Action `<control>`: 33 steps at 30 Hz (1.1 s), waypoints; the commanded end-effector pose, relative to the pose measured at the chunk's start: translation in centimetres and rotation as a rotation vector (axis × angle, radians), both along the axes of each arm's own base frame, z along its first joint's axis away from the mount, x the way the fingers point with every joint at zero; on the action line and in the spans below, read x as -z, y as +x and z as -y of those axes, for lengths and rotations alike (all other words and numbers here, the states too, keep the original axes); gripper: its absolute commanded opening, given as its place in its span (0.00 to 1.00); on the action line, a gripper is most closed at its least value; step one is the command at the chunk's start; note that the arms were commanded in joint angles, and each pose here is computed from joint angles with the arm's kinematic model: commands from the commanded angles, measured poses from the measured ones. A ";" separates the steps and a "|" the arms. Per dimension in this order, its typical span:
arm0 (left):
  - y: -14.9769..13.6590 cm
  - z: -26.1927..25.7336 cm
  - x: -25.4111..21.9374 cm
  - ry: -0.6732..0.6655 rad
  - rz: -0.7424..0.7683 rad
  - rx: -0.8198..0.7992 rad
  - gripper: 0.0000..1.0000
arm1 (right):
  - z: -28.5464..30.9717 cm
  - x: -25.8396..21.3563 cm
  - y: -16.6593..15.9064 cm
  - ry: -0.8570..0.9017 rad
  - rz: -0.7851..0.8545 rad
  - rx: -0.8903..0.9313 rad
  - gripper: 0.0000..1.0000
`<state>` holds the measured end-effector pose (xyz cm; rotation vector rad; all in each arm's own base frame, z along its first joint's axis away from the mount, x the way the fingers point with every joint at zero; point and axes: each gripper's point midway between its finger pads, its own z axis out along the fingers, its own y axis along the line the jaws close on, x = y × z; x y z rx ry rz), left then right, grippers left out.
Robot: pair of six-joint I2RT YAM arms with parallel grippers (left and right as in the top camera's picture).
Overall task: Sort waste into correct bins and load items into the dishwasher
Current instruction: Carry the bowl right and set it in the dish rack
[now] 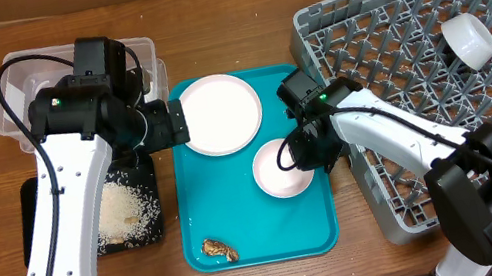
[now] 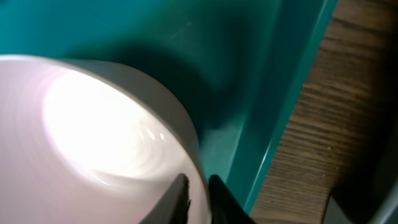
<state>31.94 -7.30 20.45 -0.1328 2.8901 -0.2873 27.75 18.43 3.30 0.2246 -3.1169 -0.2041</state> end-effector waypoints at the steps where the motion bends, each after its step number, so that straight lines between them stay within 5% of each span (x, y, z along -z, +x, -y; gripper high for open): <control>1: 0.1 0.1 -0.4 -0.015 0.008 -0.010 0.93 | -0.6 -1.3 0.4 0.039 0.005 0.009 0.07; 10: 0.1 0.1 -0.4 -0.015 0.006 -0.010 0.93 | 3.2 -14.3 7.1 -0.014 0.372 0.117 0.04; 17: 0.1 0.1 -0.4 -0.015 0.006 -0.010 0.93 | 14.1 -25.6 11.8 -0.310 0.815 0.320 0.04; 33: 0.1 0.1 -0.4 -0.015 0.006 -0.010 0.93 | 32.9 -25.2 14.5 -1.035 0.824 0.729 0.04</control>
